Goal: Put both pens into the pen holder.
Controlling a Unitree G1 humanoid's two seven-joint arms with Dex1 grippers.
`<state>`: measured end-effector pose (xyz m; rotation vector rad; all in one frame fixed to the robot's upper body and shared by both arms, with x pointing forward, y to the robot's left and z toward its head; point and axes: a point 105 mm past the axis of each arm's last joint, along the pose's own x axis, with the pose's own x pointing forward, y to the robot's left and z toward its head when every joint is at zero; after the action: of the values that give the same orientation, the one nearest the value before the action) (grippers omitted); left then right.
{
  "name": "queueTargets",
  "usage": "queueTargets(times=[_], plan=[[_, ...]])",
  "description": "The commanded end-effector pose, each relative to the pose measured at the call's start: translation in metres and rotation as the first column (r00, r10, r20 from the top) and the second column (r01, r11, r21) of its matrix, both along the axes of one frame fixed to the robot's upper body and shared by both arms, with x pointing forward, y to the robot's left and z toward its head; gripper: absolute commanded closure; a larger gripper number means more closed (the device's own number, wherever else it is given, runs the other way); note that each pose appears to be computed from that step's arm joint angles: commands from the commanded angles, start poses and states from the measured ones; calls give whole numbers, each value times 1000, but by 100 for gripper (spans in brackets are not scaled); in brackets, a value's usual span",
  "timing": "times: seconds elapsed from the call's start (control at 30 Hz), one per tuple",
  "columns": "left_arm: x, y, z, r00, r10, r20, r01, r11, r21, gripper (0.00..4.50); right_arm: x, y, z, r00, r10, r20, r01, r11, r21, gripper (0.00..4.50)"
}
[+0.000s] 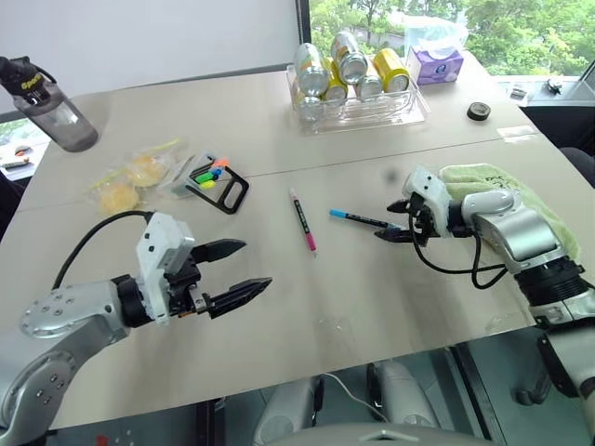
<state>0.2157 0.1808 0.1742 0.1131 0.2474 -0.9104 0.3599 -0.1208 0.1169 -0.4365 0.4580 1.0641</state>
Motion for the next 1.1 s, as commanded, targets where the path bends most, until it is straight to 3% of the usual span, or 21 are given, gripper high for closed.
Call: queueTargets(times=[0.03, 0.07, 0.1, 0.2, 0.23, 0.37, 0.53, 0.63, 0.73, 0.83, 0.9, 1.1], plan=[[-2, 0, 10, 999, 4, 42, -4, 1000, 7, 0, 7, -3, 0, 999, 7, 54, -5, 999, -50, 193], [-2, 1, 11, 999, 5, 44, -6, 1000, 10, 0, 8, -3, -2, 999, 5, 53, -2, 999, -47, 222], [-2, 2, 11, 999, 6, 46, -6, 1000, 13, 0, 8, -2, -3, 999, 3, 51, -1, 999, -40, 302], [-2, 2, 13, 999, 6, 50, -6, 1000, 15, 0, 9, 0, -2, 998, 4, 62, -2, 1000, -28, 431], [-2, 3, 14, 999, 5, 50, -6, 1000, 14, 0, 10, 0, -1, 998, 2, 65, 0, 1000, -24, 446], [0, 0, 22, 997, 16, 81, -10, 997, -70, 0, 6, -4, 9, 998, -2, 68, 0, 1000, 24, 446], [10, -9, 28, 990, 112, 82, -77, 935, -347, 0, -6, -3, 37, 996, -1, 89, -14, 986, 167, 446], [36, -13, 17, 964, 266, 10, -228, 844, -485, 0, -22, 21, 62, 991, 64, 114, -98, 941, 325, 446], [59, -22, 10, 927, 370, -66, -335, 735, -590, 0, -37, 40, 74, 983, 120, 137, -165, 904, 395, 446], [70, -31, 28, 933, 339, -121, -301, 551, -778, 0, -48, 51, 75, 977, 155, 148, -204, 886, 417, 446], [71, -36, 34, 944, 303, -130, -273, 499, -822, 0, -55, 57, 78, 973, 174, 153, -224, 872, 435, 446], [63, -61, 40, 979, 178, -101, -180, 511, -840, 0, -72, 67, 71, 963, 235, 133, -270, 859, 435, 446]])
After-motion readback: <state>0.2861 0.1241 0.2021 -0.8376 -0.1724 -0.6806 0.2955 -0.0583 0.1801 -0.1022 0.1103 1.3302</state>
